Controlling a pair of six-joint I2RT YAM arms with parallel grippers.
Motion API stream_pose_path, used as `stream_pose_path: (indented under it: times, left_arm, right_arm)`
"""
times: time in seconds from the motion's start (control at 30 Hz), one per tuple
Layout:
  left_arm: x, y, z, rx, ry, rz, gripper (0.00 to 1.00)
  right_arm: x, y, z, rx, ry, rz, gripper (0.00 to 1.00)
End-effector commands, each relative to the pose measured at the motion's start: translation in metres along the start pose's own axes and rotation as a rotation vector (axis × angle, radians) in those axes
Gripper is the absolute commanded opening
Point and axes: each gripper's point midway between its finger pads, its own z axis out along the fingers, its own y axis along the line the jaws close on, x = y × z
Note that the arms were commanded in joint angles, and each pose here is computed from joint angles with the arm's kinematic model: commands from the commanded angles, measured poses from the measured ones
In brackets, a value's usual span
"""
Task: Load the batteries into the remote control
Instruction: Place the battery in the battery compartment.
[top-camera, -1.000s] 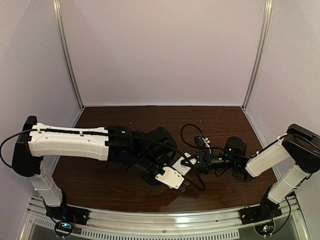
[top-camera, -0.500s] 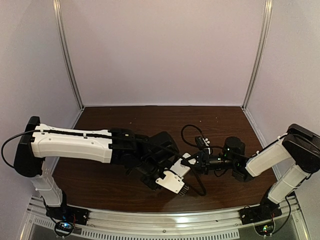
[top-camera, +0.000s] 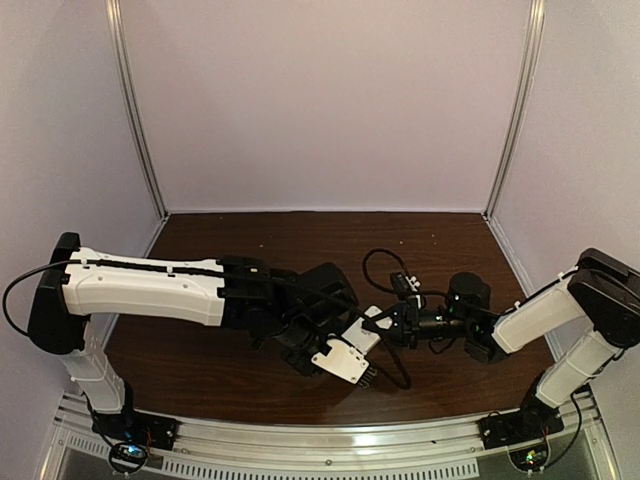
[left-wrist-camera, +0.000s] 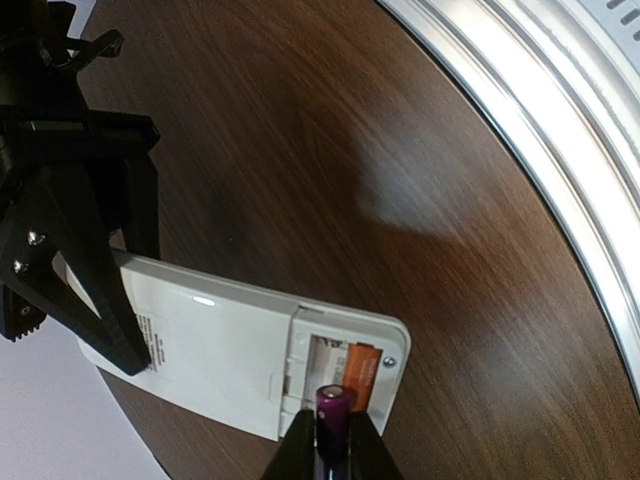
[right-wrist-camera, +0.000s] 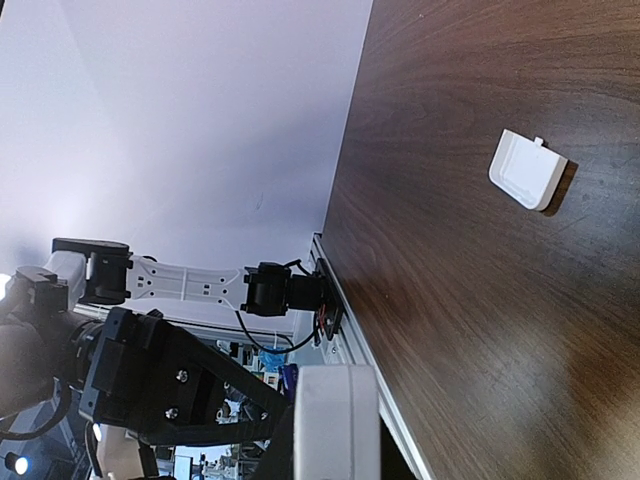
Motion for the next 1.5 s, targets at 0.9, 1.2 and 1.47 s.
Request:
stream_pose_path:
  times: [0.9,1.2,1.47]
  left_arm:
    - [-0.005,0.004,0.013,-0.014,-0.008,0.014,0.07]
    - [0.003,-0.002,0.018,-0.007,0.025,0.015,0.17]
    - [0.002,-0.004,0.015,0.001,0.017,0.017,0.22]
  right_arm:
    - [0.001,0.039,0.008,-0.161,0.006,-0.034,0.0]
    - [0.002,0.041,0.006,-0.169,0.006,-0.035,0.0]
    - [0.003,0.041,0.005,-0.175,0.003,-0.033,0.0]
